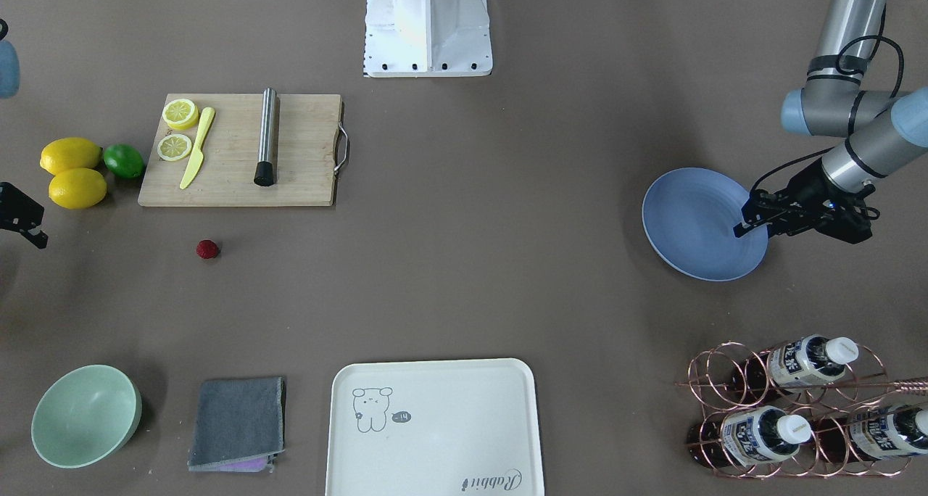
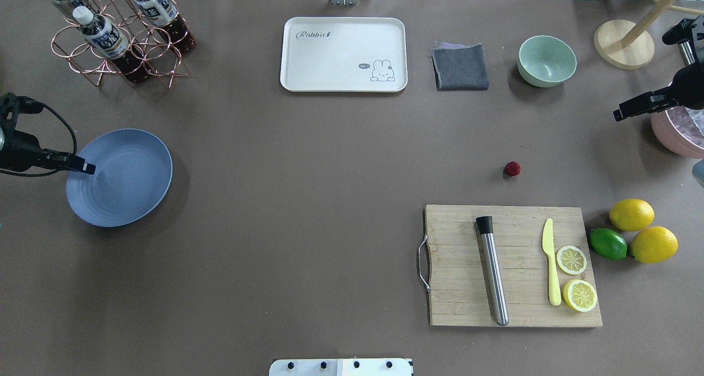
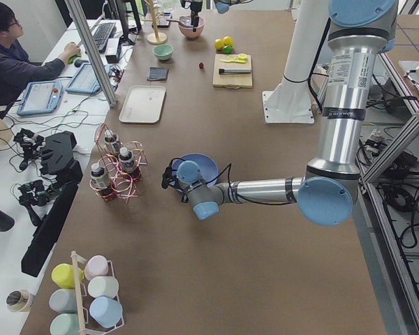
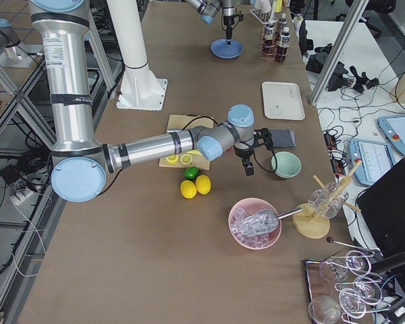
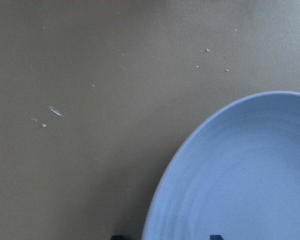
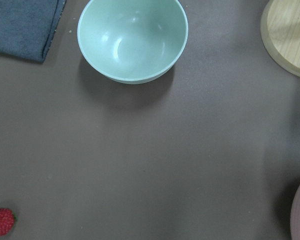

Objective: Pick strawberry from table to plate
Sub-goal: 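Move the left gripper to the blue plate's rim, then push the blue plate with the left gripper toward the table center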

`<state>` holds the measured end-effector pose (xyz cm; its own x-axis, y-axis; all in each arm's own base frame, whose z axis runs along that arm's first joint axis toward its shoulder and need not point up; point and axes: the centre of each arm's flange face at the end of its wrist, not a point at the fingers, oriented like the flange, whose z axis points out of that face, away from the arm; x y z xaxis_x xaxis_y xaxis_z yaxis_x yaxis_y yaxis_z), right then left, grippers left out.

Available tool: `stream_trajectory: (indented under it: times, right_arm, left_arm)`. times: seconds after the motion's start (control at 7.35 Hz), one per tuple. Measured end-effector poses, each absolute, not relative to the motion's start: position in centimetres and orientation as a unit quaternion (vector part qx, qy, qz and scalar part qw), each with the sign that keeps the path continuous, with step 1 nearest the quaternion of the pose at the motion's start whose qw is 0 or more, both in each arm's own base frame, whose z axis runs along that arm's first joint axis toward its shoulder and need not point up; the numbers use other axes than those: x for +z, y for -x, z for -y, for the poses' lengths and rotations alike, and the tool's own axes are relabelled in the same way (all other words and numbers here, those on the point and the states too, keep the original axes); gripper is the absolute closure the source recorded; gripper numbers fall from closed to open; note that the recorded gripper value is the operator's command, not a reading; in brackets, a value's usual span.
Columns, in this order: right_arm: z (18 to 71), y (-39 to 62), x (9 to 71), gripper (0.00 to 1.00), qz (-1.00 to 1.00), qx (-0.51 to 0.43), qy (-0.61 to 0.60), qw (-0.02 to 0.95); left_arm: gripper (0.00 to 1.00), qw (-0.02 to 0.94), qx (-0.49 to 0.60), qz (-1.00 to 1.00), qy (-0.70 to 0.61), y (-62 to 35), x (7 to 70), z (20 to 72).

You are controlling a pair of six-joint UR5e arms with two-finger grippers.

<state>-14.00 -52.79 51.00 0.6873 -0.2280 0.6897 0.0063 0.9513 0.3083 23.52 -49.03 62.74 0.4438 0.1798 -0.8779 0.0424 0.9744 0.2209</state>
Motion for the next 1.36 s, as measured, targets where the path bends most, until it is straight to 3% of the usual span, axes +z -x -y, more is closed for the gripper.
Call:
stream_trajectory:
  times: [0.54, 0.95, 1.36]
  right_arm:
    - [52.8, 14.0, 51.1, 0.0, 0.39, -0.064, -0.141, 0.907]
    - [52.7, 14.0, 51.1, 0.0, 0.392, -0.063, -0.139, 0.907]
    - [52.7, 14.1, 51.2, 0.0, 0.393, -0.062, -0.136, 0.907]
  left_arm:
    - [1.0, 0.827, 0.004, -0.554, -0.094, -23.5, 58.6, 49.8]
    - [1.0, 0.794, -0.047, -0.603, -0.068, -26.7, 49.7, 52.8]
    - [1.0, 0.778, -0.061, -0.623, -0.062, -37.3, 40.1, 53.5]
